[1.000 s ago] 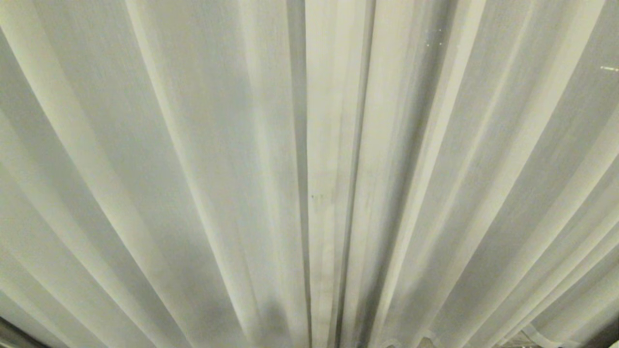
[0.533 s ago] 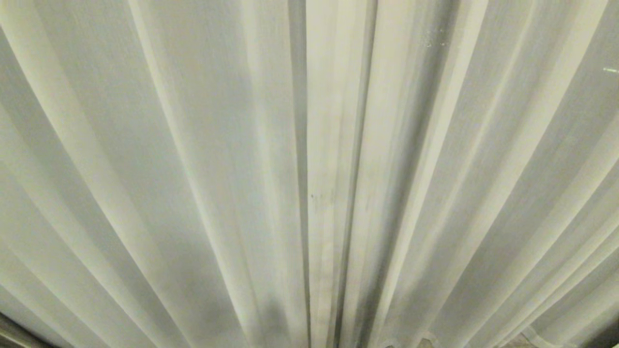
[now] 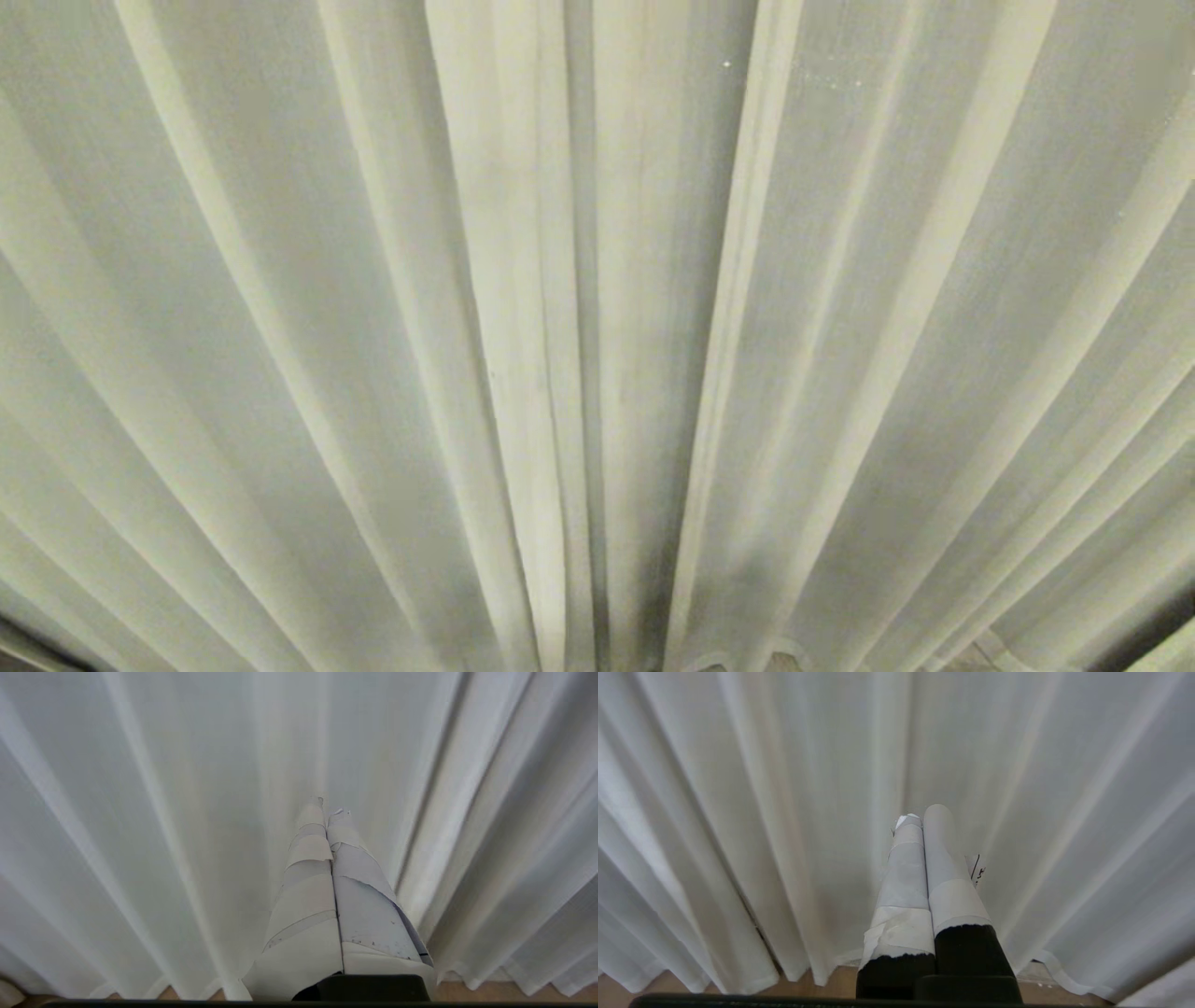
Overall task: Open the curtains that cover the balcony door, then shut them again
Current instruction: Pull the inner curtains open on both sides
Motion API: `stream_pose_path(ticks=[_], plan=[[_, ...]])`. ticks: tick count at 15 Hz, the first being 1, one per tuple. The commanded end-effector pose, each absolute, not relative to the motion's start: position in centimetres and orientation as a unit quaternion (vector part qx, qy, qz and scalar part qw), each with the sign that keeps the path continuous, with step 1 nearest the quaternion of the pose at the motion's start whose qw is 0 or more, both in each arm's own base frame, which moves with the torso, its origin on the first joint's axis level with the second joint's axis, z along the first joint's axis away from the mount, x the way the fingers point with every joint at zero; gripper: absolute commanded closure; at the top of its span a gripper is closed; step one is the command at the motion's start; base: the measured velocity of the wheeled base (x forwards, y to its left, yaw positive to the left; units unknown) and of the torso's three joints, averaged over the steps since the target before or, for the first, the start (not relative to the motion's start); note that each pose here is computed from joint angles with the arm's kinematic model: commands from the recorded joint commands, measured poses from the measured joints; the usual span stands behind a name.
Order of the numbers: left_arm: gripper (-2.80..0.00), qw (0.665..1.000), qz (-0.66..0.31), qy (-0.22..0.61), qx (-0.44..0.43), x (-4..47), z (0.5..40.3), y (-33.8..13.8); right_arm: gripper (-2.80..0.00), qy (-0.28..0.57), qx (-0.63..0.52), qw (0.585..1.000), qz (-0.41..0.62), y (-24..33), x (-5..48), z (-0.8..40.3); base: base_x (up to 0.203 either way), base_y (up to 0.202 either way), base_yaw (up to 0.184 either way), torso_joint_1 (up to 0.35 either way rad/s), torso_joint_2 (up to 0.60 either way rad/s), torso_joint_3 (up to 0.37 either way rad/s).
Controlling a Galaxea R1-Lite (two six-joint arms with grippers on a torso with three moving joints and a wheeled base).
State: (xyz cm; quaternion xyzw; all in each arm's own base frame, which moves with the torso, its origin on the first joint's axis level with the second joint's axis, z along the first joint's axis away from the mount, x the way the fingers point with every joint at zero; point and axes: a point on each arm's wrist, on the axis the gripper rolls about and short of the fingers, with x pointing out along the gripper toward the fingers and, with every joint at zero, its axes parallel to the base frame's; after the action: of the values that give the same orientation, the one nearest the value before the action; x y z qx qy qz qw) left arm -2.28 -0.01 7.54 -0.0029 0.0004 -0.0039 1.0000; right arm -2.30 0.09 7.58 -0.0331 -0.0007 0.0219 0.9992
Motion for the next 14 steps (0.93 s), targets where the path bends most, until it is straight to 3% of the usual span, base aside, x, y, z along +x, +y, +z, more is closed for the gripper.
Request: stream_pose_path(ticks=[1,7,14], plan=[[0.00,1.000,-0.004,-0.001,-0.004,-2.28,7.56,-0.01,0.00,0.000,-0.034,0.999,0.022,0.09,-2.28,7.58,0.000,-0.193,0.000,-0.001,0.00,0.006],[0.00,1.000,-0.004,0.000,-0.003,-2.28,7.55,-0.01,0.00,0.001,-0.035,0.999,0.022,0.09,-2.28,7.56,0.000,-0.165,0.002,0.001,0.00,0.003],[0.00,1.000,-0.004,-0.001,-0.003,-2.28,7.56,-0.01,0.00,0.000,-0.034,0.999,0.023,0.09,-2.28,7.58,0.000,0.000,0.000,0.000,0.00,0.000]])
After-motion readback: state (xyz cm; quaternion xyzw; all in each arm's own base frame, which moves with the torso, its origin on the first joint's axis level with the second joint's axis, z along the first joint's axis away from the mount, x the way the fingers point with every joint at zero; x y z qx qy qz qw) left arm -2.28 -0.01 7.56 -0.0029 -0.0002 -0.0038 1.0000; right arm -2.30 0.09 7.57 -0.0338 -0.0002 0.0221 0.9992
